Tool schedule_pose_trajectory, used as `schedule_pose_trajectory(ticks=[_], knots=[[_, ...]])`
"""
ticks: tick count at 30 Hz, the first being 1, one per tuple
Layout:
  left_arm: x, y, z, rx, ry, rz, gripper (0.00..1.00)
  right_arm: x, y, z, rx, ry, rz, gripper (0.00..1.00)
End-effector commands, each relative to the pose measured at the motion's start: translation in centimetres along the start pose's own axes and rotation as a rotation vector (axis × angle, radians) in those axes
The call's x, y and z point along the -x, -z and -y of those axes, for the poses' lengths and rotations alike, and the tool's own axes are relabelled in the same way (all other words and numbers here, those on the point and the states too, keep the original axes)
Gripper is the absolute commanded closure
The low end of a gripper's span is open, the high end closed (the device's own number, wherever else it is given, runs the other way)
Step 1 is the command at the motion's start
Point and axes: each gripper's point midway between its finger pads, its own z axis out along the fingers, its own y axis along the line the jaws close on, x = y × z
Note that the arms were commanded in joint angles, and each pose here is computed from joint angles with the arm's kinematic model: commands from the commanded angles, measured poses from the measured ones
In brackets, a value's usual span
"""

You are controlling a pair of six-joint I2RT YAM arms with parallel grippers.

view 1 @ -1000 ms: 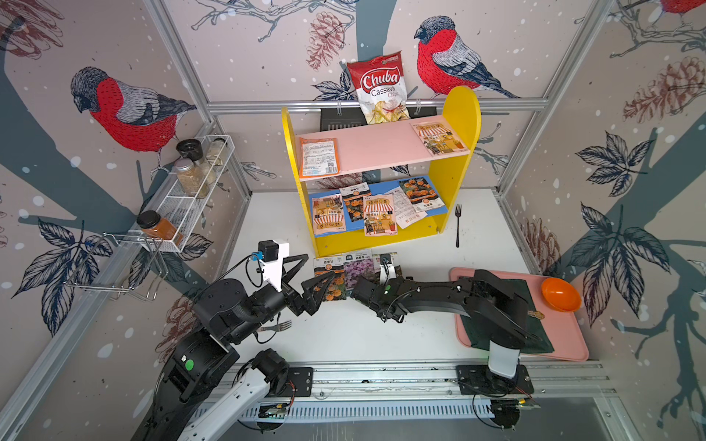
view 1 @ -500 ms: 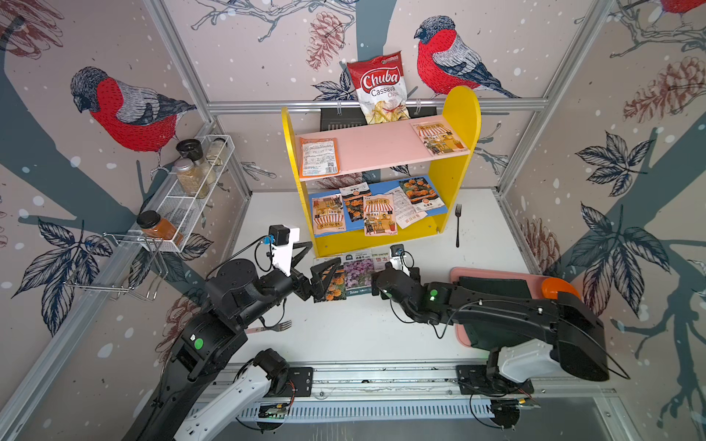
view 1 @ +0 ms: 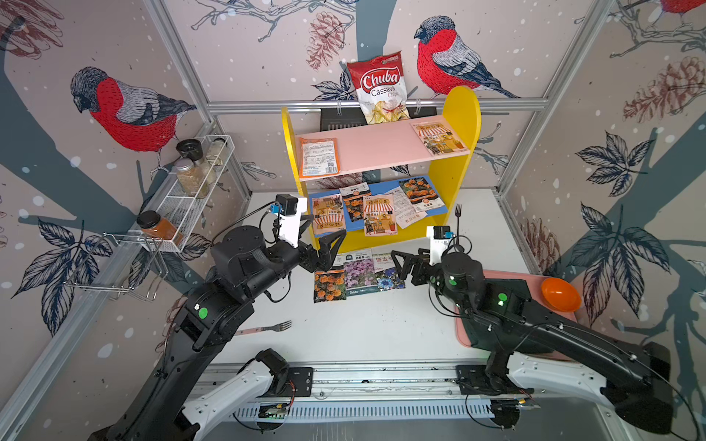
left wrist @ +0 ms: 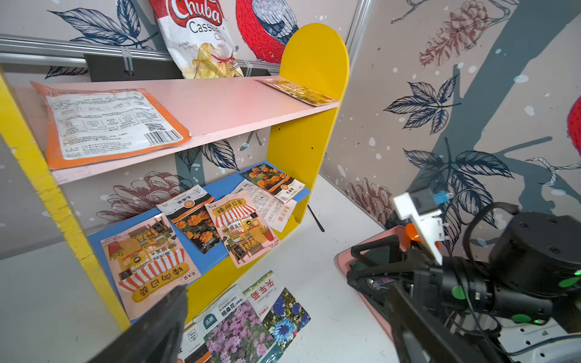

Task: Take the seed bag off the shelf
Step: Pick up the seed packet from the shelf.

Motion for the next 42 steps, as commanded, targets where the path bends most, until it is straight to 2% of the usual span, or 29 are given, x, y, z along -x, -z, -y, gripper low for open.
schedule_pose_trajectory(ticks=[1,5,9,14,21,35,42], knots=[[1.1,0.1,-1.3,0.085,-0.045,-0.005,0.03,2.1,0.2,-2.3,0.094,0.010,-0.024,0.02],[2.2,-0.1,-2.8,0.186,-0.029,-0.024,0.03,6.3,-0.3,-4.9,0.174,-0.017,-0.003,0.06],[3.4,1.0,-3.5,0.235,0.012,0.032,0.03,9.6,-1.9,-7.0,0.220,-0.041,-0.005,0.16],[4.1,2.4,-4.7,0.321,0.005,0.043,0.03,11.3,-4.4,-9.6,0.331,-0.093,-0.034,0.36],[2.6,2.5,-4.9,0.325,-0.018,-0.018,0.02,12.8,-7.1,-12.3,0.438,-0.159,-0.059,0.51],[1.5,3.9,-4.3,0.289,-0.053,-0.008,0.02,14.9,-13.3,-13.7,0.499,-0.303,-0.052,0.63],[0.6,4.7,-4.5,0.289,-0.061,-0.009,0.02,14.9,-15.9,-13.9,0.495,-0.337,-0.060,0.63]])
